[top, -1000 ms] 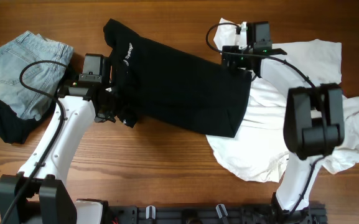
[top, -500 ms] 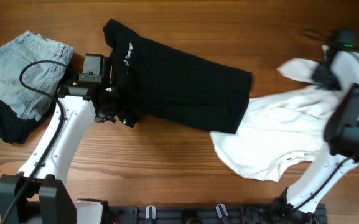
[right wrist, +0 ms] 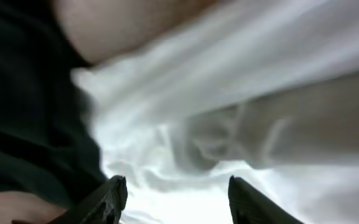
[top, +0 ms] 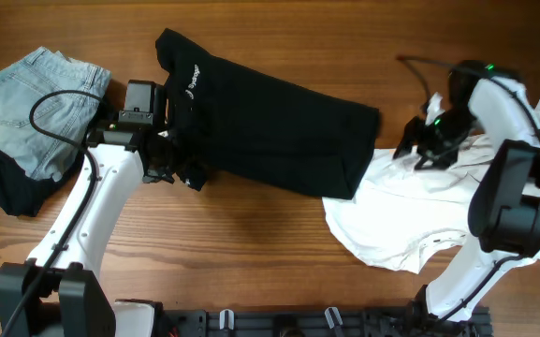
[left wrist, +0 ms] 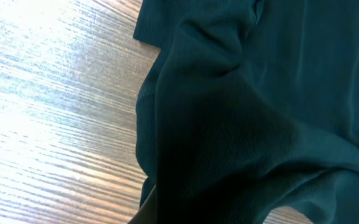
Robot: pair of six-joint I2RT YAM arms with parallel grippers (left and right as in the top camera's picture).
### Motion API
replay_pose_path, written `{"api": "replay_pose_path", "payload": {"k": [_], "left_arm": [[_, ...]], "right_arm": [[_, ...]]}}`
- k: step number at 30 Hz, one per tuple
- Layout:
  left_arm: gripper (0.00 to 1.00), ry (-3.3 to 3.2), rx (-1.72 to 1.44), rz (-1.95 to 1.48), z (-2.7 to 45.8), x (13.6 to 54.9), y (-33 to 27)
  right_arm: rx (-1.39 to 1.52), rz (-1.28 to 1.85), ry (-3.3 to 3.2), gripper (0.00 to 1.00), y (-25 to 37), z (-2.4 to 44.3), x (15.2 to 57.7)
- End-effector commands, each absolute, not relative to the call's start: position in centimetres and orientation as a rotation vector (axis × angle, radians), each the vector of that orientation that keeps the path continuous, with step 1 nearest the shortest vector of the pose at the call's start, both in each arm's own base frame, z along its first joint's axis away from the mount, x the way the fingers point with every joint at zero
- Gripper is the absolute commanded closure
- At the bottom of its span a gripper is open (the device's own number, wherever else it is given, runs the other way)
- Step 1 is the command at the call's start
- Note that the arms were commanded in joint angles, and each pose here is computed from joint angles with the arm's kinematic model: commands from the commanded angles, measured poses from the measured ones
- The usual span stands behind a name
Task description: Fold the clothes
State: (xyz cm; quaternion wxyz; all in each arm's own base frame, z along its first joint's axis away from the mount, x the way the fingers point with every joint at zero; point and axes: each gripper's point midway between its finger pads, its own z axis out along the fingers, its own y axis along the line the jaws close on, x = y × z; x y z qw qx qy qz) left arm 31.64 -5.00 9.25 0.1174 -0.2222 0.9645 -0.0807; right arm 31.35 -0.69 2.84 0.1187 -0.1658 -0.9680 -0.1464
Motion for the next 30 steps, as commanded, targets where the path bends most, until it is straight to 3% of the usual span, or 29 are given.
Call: {"api": "replay_pose_path", "payload": {"k": [1,3,4,5,6,11,15,16,17,21,22,25,30], "left_arm": [[0.92,2.816,-0.631,-0.213,9.2,32.0,-4.8],[0.92,2.810,-0.630,-0.216,9.2,32.1,-4.8],[0.92,2.809,-0.630,-0.216,9.2,32.1,-4.8],[0.92,2.809,-0.629,-0.216,9.2,32.1,-4.8],[0.92,2.809,-0.630,-0.216,9.2,32.1,-4.8],[0.92,2.810,-0.629,-0.216,9.2,32.1,-4.8],[0.91,2.821,-0.633,-0.211,9.1,31.9,-4.8],[0.91,2.825,-0.634,-0.209,9.1,31.7,-4.8],[0.91,2.831,-0.636,-0.207,9.1,31.6,-4.8],[0.89,2.868,-0.646,-0.190,8.8,30.7,-4.7],[0.89,2.876,-0.648,-0.186,8.8,30.5,-4.6],[0.88,2.901,-0.654,-0.174,8.5,29.8,-4.6],[0.88,2.941,-0.665,-0.154,7.5,28.6,-4.4]], "right_arm": [[-0.563,-0.430,-2.759,0.40,0.4,0.4,29.1],[-0.600,-0.370,-2.788,0.33,-0.3,-1.1,29.0],[-0.626,-0.308,-2.798,0.39,-1.0,-1.5,29.0],[-0.701,-0.122,-2.813,0.71,-3.1,-2.2,28.8],[-0.765,-0.019,-2.811,0.96,-4.4,-2.3,28.7],[-1.129,0.392,-2.736,0.96,-14.4,0.3,28.4],[-1.400,0.360,-2.768,0.87,-20.5,7.1,30.7],[-1.343,0.276,-2.847,0.83,-20.1,8.2,31.8],[-1.190,0.121,-2.991,0.73,-18.6,9.7,33.5],[-0.568,-0.511,-3.302,0.49,-8.1,13.0,39.0],[-0.458,-0.564,-3.315,0.43,-5.8,12.7,39.8],[-0.221,-0.541,-3.298,0.38,0.3,9.8,40.8],[-0.331,-0.337,-3.213,0.38,2.3,3.5,41.5]]}}
